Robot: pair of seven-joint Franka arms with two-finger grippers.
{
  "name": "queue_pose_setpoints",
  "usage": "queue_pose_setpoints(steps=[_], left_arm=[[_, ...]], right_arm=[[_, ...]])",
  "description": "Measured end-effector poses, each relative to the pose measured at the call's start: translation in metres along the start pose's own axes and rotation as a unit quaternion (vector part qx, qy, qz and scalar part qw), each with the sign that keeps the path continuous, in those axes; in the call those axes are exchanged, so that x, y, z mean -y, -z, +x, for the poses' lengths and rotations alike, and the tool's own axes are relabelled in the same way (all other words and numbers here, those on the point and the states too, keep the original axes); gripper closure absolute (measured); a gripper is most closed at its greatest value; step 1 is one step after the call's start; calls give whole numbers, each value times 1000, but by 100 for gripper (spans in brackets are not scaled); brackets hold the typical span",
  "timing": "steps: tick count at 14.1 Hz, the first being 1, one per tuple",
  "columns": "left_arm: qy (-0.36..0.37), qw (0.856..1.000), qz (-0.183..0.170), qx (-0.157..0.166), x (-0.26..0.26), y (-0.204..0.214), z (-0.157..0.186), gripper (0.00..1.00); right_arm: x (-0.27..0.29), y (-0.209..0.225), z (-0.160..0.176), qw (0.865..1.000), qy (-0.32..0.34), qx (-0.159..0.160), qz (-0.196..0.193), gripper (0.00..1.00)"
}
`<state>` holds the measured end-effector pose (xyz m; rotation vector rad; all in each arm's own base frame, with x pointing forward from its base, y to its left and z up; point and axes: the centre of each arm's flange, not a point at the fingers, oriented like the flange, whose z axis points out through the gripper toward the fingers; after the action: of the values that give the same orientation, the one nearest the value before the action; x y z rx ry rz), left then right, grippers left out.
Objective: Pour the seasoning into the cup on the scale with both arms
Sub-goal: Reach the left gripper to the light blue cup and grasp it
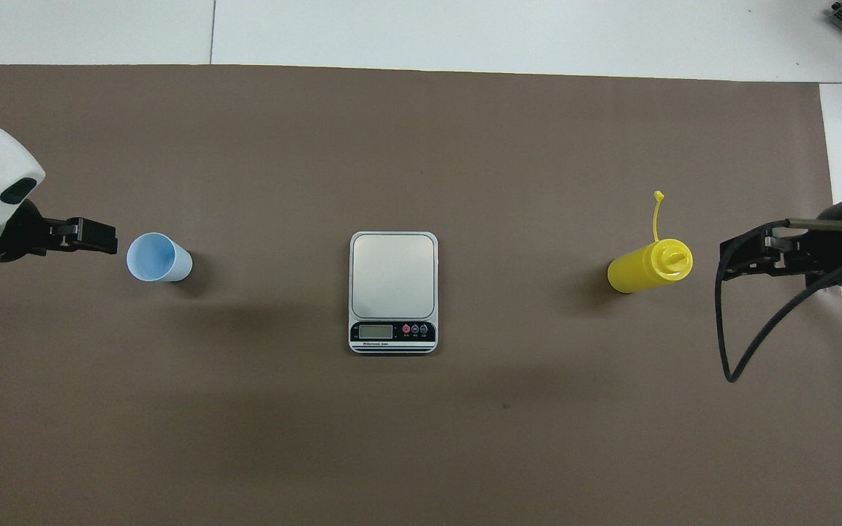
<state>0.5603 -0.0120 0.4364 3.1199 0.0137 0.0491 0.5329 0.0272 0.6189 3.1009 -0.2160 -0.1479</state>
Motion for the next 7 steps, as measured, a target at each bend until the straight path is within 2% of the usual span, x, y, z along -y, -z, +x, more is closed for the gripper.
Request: queue_pose_setpoints(steps=[4,7], left_arm=[[42,999,0,3,21,-31,-1,0],[94,996,0,0,17,-47,-7,0]], right_arm=[[0,0,0,1000,0,0,0,0],[0,0,0,1000,0,0,0,0]])
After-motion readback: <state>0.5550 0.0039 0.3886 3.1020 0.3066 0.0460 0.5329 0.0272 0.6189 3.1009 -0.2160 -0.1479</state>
